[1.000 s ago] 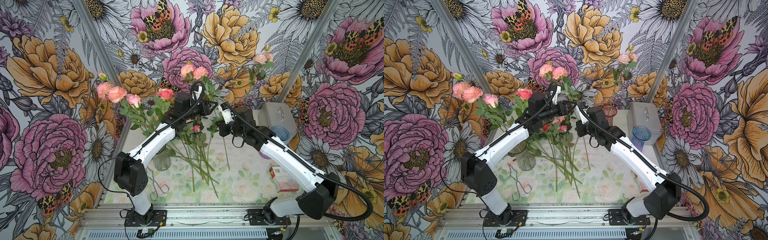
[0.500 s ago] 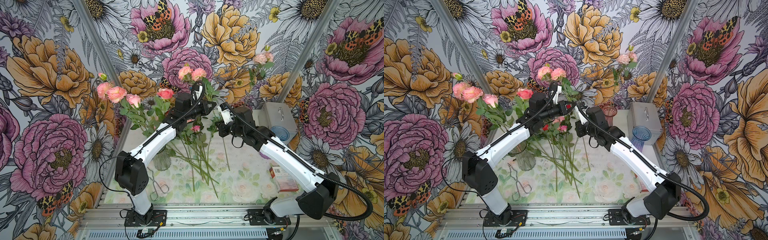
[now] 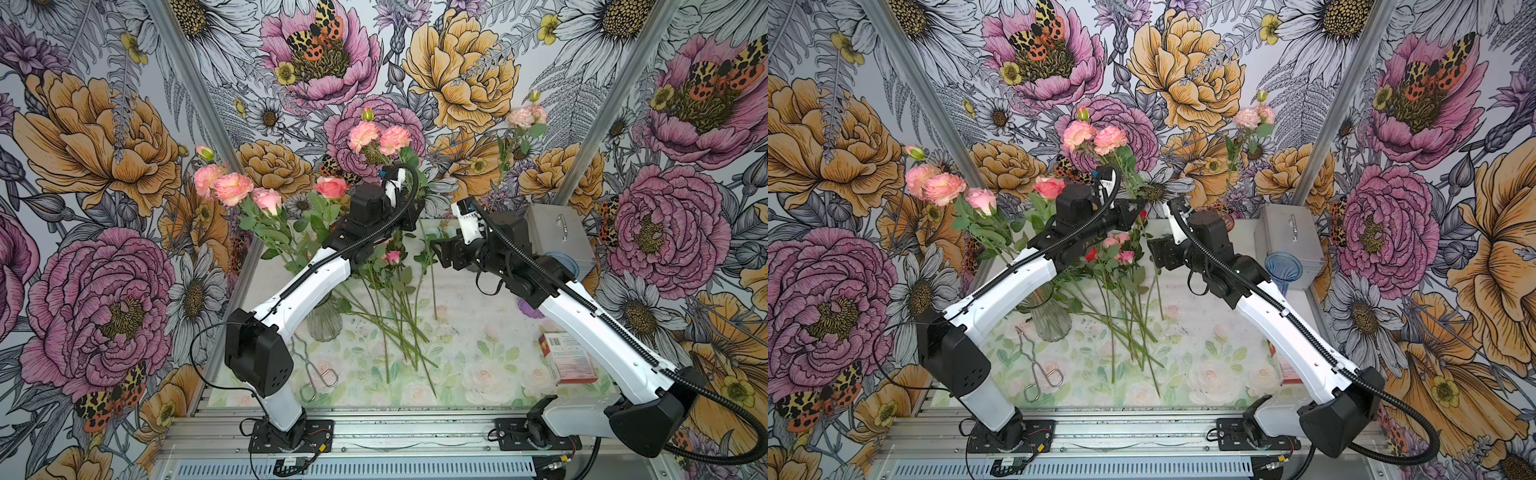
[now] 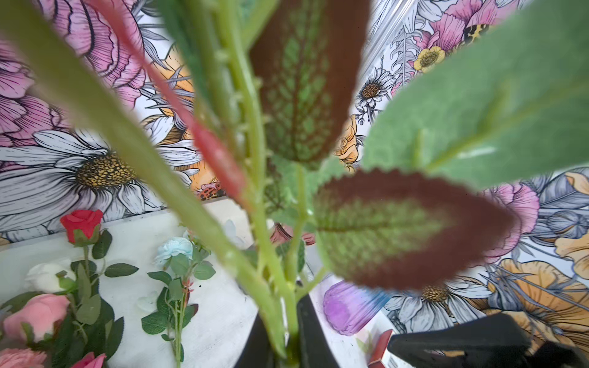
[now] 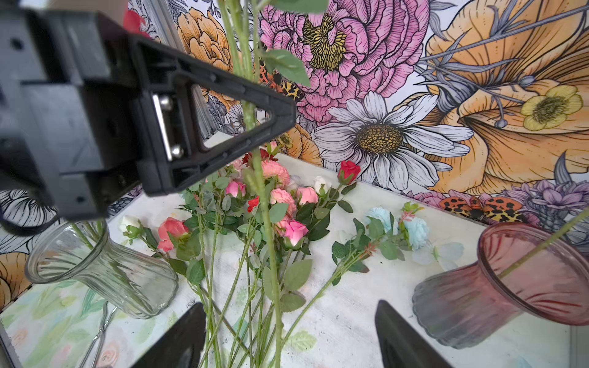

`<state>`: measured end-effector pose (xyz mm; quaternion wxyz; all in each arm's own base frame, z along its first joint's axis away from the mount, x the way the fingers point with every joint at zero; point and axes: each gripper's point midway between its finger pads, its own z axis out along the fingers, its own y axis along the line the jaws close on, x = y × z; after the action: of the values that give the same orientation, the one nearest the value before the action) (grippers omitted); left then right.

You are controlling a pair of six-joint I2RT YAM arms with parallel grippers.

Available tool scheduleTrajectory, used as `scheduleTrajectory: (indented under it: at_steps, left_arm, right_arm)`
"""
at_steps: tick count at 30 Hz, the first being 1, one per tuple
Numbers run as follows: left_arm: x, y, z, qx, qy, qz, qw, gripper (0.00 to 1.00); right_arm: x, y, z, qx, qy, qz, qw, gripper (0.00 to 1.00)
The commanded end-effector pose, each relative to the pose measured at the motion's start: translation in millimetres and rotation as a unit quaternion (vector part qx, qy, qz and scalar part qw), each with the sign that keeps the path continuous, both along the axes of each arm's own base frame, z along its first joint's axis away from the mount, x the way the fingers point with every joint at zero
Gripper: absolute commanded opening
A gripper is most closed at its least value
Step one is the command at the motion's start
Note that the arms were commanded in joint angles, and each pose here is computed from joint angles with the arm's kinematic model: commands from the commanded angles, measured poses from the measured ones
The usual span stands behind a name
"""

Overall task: Place the pink flowers into the vase
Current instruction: Pick up the flower at the center of the board.

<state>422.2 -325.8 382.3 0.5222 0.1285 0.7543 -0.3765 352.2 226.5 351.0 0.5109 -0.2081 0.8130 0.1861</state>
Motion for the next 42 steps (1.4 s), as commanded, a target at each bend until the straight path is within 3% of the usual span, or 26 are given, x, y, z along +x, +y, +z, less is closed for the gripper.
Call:
scheduleTrajectory:
  at_steps: [1, 11, 34, 42]
  left_arm:
    - [-17, 14, 39, 0.020, -0.088, 0.048, 0.995, 0.09]
    - [-28, 19, 42, 0.007, -0.085, 0.057, 0.995, 0.09]
    - [-25, 9, 36, -0.036, -0.042, 0.044, 0.998, 0.09]
    - [-27, 6, 40, -0.046, -0.036, 0.035, 0.998, 0.09]
  right_arm:
    - [6, 1, 9, -0.006, -0.014, 0.014, 1.000, 0.81]
    - [14, 22, 18, 0.004, -0.018, 0.056, 0.998, 0.62]
    - [20, 40, 22, 0.033, -0.014, 0.077, 0.996, 0.51]
    - [23, 45, 25, 0.042, -0.014, 0.083, 0.996, 0.37]
